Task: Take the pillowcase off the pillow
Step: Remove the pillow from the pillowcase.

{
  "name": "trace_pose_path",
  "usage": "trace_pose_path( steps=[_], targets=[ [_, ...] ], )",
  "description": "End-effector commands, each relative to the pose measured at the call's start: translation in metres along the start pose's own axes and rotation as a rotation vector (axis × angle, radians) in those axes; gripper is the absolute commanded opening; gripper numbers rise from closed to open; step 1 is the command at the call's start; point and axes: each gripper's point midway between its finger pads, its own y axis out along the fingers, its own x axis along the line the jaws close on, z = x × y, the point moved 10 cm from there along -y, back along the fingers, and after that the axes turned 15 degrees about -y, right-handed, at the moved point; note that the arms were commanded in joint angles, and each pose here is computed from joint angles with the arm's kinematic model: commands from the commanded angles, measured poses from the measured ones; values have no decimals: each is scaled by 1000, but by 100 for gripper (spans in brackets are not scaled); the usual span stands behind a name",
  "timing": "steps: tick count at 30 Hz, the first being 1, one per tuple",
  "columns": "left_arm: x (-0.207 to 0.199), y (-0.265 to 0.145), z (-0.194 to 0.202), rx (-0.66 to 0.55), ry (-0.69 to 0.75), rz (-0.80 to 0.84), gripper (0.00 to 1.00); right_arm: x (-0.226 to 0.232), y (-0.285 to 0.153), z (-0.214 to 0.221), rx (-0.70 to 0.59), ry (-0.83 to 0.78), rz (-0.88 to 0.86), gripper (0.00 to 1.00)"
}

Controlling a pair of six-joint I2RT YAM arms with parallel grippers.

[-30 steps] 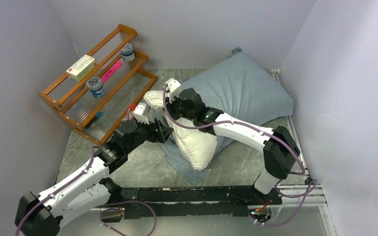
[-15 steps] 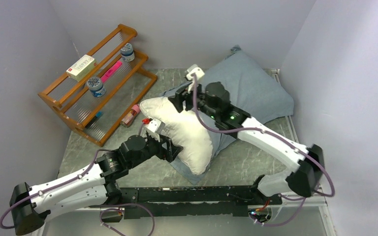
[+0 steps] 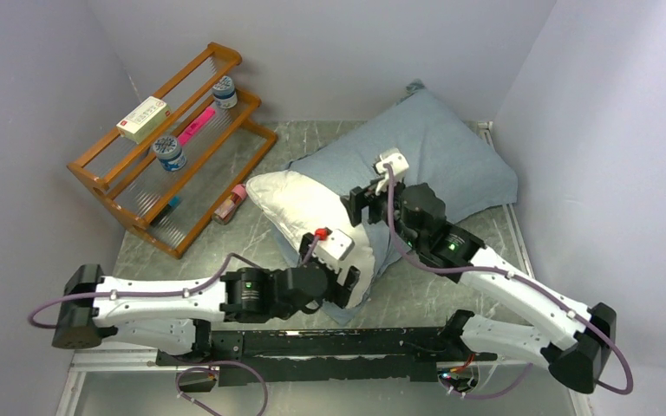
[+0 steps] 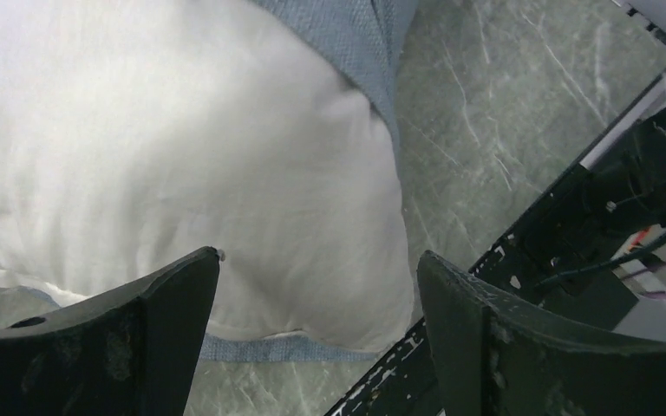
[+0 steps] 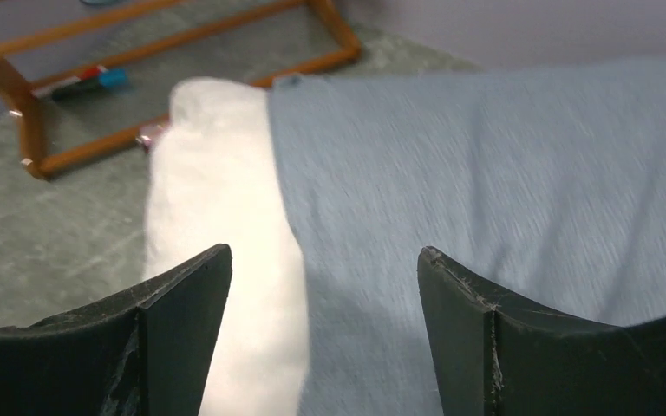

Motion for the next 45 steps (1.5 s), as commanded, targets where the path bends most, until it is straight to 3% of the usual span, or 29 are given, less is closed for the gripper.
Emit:
trace_pose_path(
  steps=[1, 6, 12, 22, 26, 32, 45],
  targets=[
    [-19, -3, -10, -82, 48, -138, 90, -13, -24, 22, 54, 41, 165, 81],
    [-30, 6, 0, -59, 90, -235, 96, -25, -49, 43, 104, 65, 310, 81],
    [-36, 17, 9, -42, 65, -202, 97, -34, -72, 58, 178, 79, 434, 83],
    [-42, 50, 24, 63, 99, -217, 96, -25, -83, 70, 170, 195, 357, 85],
    [-24, 66, 24, 90, 96, -278, 97, -19, -80, 75, 182, 202, 310, 85],
    [12, 78, 9, 64, 72, -366, 83, -12, -75, 82, 191, 201, 247, 85],
    [56, 89, -42, -34, 1, -427, 29, 13, -65, 88, 144, 223, -43, 84]
  ],
)
